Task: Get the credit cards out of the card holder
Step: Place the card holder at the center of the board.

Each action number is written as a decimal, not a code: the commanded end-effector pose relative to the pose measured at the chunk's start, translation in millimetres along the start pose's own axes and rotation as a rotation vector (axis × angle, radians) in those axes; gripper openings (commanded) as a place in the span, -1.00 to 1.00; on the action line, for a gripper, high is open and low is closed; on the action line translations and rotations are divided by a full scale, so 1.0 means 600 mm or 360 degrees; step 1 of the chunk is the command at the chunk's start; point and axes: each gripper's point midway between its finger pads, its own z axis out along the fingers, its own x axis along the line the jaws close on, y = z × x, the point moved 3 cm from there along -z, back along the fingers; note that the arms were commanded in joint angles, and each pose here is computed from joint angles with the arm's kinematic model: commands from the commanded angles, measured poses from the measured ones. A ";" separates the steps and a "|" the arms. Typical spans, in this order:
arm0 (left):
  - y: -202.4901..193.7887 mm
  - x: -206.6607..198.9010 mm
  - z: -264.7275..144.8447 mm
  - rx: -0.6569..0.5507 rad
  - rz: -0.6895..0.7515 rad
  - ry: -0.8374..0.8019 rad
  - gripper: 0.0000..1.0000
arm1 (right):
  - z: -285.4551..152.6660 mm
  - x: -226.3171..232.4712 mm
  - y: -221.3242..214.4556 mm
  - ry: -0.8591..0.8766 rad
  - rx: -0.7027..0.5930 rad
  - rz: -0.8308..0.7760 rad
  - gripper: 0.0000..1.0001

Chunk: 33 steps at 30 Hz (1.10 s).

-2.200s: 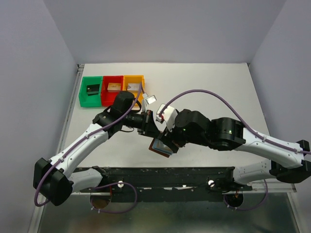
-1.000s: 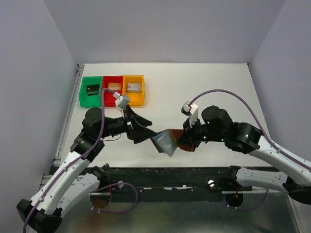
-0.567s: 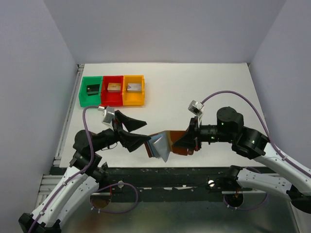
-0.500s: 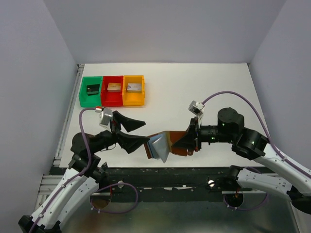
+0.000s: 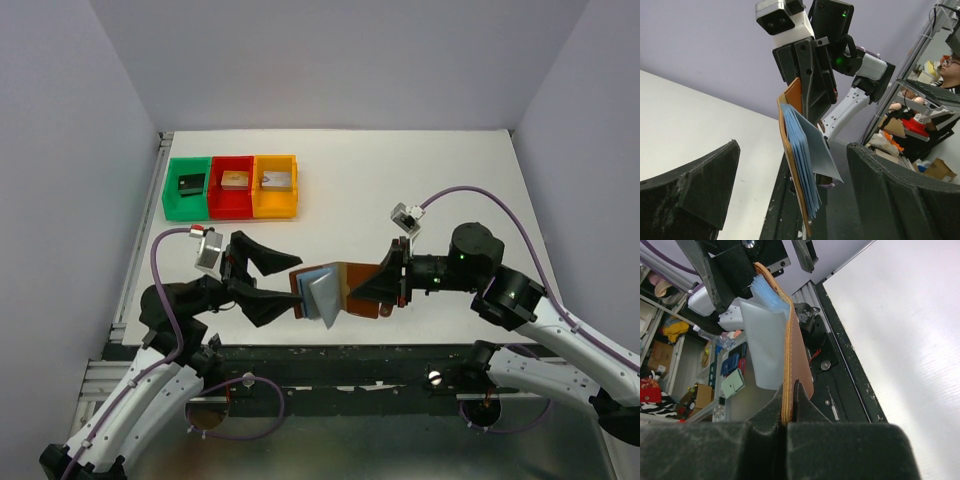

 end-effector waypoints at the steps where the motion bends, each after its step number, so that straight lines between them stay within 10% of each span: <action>1: -0.013 -0.011 -0.001 0.0066 -0.0030 -0.0118 0.95 | -0.005 0.022 0.019 0.0119 -0.0088 -0.0024 -0.99; 20: -0.030 -0.008 -0.004 0.0101 -0.0040 -0.0164 0.19 | 0.002 0.024 0.027 0.0189 -0.0112 0.0009 -0.99; 33: -0.031 0.004 0.005 0.0121 -0.0081 -0.0147 0.14 | 0.009 0.020 0.026 0.0189 -0.0088 0.0012 -0.99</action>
